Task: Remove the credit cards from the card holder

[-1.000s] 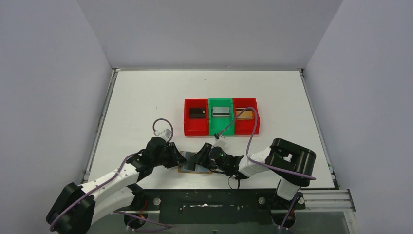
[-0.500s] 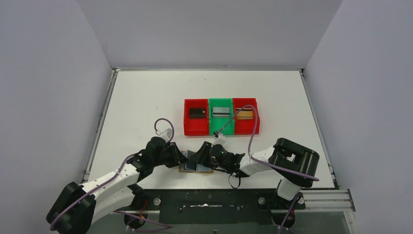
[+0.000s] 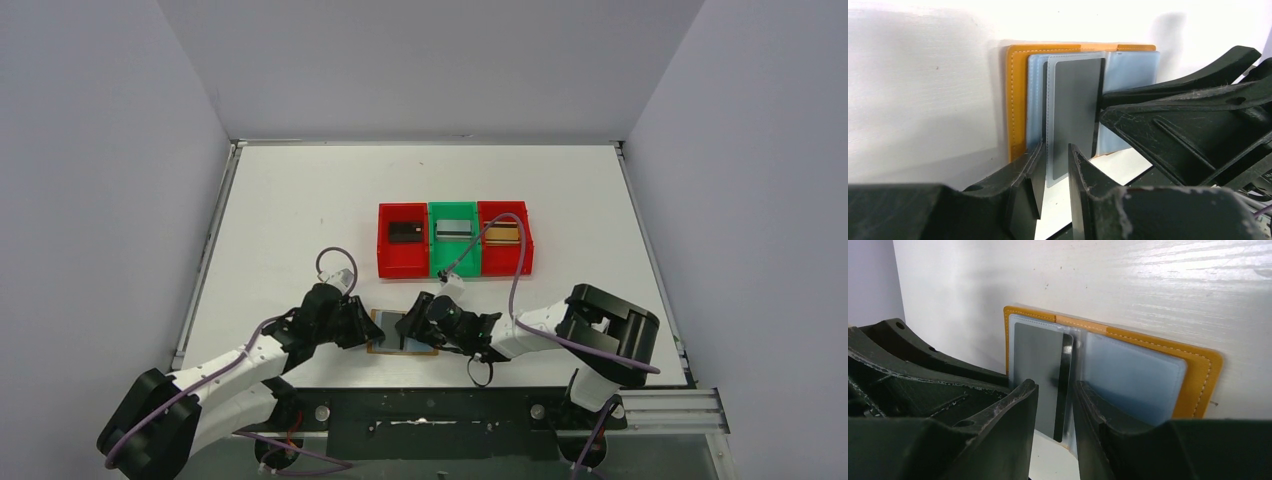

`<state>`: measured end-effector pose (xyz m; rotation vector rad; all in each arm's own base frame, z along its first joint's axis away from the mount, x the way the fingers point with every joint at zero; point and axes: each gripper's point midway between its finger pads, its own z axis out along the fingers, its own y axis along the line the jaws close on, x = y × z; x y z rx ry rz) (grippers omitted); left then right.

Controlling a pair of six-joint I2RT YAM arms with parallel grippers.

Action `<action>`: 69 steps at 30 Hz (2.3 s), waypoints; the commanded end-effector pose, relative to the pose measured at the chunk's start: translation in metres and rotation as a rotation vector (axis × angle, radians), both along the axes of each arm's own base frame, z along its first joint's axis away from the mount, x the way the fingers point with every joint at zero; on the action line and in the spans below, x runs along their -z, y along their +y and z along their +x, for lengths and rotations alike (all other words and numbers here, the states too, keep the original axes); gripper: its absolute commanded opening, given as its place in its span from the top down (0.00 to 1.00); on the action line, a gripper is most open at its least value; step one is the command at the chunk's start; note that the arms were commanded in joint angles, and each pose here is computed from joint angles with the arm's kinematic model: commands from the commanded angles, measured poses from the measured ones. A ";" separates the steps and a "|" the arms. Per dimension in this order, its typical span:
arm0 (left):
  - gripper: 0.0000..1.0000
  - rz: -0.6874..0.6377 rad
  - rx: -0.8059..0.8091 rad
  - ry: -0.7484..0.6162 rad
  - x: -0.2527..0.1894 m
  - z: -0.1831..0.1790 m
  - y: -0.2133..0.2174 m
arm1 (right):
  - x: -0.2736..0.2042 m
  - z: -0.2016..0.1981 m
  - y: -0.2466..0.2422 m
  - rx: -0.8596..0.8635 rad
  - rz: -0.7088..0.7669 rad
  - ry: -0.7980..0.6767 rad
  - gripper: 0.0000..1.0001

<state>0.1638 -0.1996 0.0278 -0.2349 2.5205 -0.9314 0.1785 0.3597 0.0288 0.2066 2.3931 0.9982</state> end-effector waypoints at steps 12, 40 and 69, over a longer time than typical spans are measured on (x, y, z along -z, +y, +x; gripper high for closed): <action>0.87 -0.010 0.048 -0.063 -0.010 0.007 -0.007 | 0.001 0.005 0.002 0.060 0.058 0.003 0.76; 0.97 0.011 0.057 -0.038 -0.002 0.003 -0.005 | -0.008 0.004 -0.003 0.062 0.227 0.006 0.91; 1.00 0.024 0.039 -0.056 -0.009 0.008 -0.002 | -0.001 0.002 -0.008 0.049 0.177 0.013 0.95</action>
